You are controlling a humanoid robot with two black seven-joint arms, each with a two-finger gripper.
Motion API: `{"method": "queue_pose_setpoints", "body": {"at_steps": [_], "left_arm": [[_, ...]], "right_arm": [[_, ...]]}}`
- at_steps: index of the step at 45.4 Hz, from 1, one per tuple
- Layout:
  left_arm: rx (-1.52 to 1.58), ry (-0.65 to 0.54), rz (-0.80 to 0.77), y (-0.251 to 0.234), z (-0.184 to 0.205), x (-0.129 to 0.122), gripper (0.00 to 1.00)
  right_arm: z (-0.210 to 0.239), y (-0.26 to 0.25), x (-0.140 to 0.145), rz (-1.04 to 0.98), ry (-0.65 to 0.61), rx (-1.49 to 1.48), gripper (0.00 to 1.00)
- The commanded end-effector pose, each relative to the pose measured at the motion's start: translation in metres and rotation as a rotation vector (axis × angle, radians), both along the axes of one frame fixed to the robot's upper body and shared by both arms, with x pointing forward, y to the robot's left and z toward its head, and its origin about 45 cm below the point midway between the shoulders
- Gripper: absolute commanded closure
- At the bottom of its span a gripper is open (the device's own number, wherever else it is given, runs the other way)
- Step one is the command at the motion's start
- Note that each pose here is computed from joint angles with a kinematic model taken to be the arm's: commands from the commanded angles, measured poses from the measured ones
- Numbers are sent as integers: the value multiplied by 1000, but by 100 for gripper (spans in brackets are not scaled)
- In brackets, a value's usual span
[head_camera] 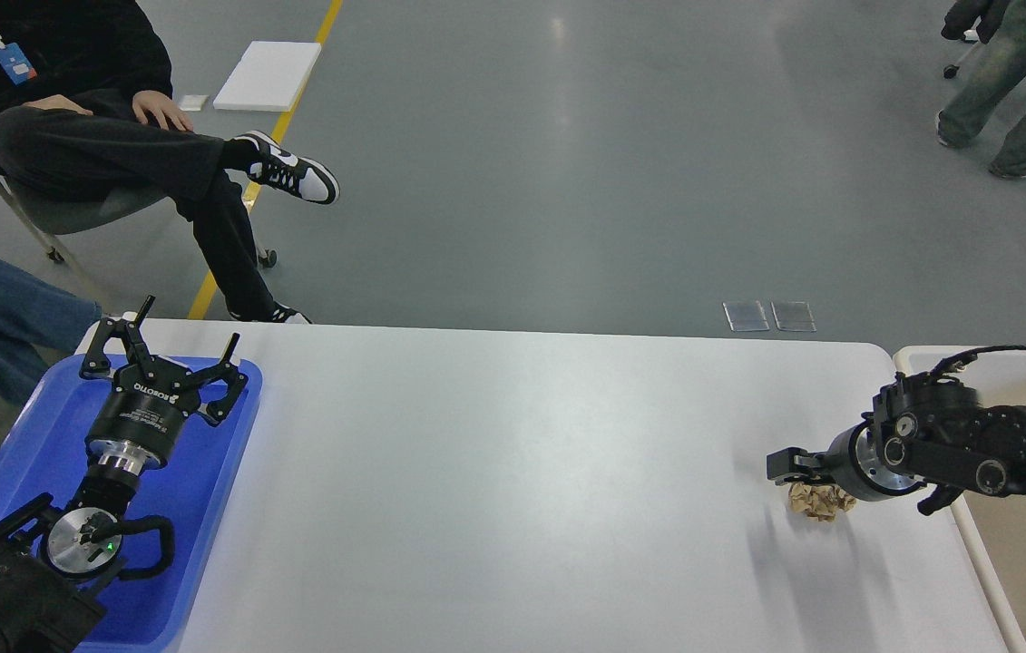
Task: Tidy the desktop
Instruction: 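Lower the right gripper onto the crumpled tan paper ball, then close the right gripper on the paper ball and lift it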
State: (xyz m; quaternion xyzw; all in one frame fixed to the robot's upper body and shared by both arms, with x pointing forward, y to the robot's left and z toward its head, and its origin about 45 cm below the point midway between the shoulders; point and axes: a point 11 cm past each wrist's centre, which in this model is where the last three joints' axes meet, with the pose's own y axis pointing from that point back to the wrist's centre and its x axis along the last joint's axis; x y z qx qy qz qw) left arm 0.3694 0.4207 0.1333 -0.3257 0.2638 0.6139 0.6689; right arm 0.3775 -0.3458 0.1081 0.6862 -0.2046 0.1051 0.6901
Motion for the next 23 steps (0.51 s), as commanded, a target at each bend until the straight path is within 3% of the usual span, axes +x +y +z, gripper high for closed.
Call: {"method": "queue_pose_setpoints", "body": {"at_steps": [1,23], "left_arm": [[0,0,0,0,0,0,1],[0,0,0,0,0,0,1]], "right_arm": [[-9,-4,9,-27,-52,-31,0],[-28,-13,-4,-49,-25,-48,0]]}}
